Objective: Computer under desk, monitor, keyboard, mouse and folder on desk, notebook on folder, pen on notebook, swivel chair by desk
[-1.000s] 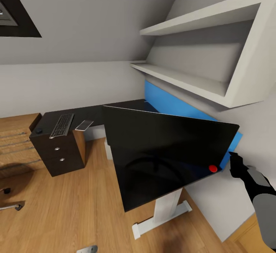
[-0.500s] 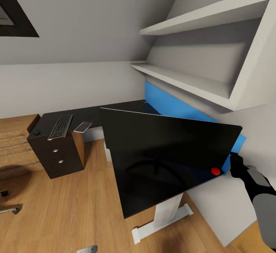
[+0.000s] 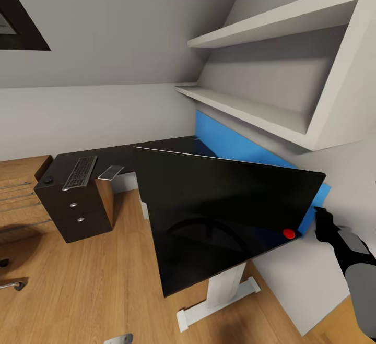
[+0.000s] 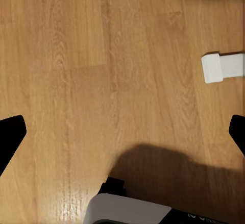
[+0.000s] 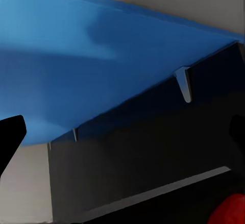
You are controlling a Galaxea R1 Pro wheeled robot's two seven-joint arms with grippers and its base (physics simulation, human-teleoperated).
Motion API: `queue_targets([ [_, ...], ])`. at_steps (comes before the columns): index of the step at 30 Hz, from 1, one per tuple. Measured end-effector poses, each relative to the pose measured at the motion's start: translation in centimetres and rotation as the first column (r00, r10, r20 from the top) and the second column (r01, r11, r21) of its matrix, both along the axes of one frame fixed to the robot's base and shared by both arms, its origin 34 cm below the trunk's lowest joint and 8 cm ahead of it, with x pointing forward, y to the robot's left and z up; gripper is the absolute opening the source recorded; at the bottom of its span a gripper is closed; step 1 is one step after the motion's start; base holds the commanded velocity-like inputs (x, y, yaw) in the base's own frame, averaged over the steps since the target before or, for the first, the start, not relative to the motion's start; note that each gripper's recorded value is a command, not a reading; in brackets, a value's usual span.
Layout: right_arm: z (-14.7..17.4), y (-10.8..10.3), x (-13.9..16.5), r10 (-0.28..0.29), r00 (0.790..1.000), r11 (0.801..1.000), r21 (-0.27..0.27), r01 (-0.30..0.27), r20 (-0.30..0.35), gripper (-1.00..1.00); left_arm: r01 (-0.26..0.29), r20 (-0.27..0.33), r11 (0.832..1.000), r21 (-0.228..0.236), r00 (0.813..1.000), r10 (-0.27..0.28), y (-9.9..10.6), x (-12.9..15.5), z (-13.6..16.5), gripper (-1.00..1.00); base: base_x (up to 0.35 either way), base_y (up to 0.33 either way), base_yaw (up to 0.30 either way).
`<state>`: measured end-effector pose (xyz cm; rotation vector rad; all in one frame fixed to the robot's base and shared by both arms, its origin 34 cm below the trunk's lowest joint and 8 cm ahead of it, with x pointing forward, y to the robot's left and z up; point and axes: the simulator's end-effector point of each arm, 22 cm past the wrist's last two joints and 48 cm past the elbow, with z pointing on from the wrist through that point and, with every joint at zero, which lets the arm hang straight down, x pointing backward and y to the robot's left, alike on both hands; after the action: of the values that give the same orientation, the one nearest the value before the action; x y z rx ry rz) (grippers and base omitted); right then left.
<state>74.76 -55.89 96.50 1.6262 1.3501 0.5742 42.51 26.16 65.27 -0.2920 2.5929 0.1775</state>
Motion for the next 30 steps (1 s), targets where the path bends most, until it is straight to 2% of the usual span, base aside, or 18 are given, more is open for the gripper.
queue_targets([
  [11, -0.03, 0.03, 0.00, -0.002, 1.000, 1.000, 0.000, 0.002, 0.000, 1.00, 0.000, 0.000, 1.000, 0.000, 1.000, 0.000, 0.00, 0.00, 0.00, 1.00, 0.003, -0.010, 0.000],
  [23, -0.06, 0.07, -0.01, -0.001, 1.000, 1.000, 0.001, 0.001, 0.000, 1.00, 0.000, 0.001, 1.000, 0.000, 1.000, 0.000, 0.01, 0.01, 0.01, 1.00, 0.110, 0.000, 0.000],
  [28, -0.08, 0.04, -0.03, -0.007, 1.000, 1.000, 0.013, 0.007, 0.005, 1.00, 0.000, 0.000, 1.000, 0.000, 1.000, 0.000, 0.00, 0.00, 0.00, 1.00, 0.008, 0.000, 0.000],
  [30, -0.03, 0.01, -0.02, -0.022, 1.000, 0.999, 0.038, 0.021, 0.019, 1.00, 0.000, 0.000, 1.000, 0.000, 1.000, 0.000, 0.00, 0.00, 0.00, 1.00, 0.003, 0.000, 0.000],
])
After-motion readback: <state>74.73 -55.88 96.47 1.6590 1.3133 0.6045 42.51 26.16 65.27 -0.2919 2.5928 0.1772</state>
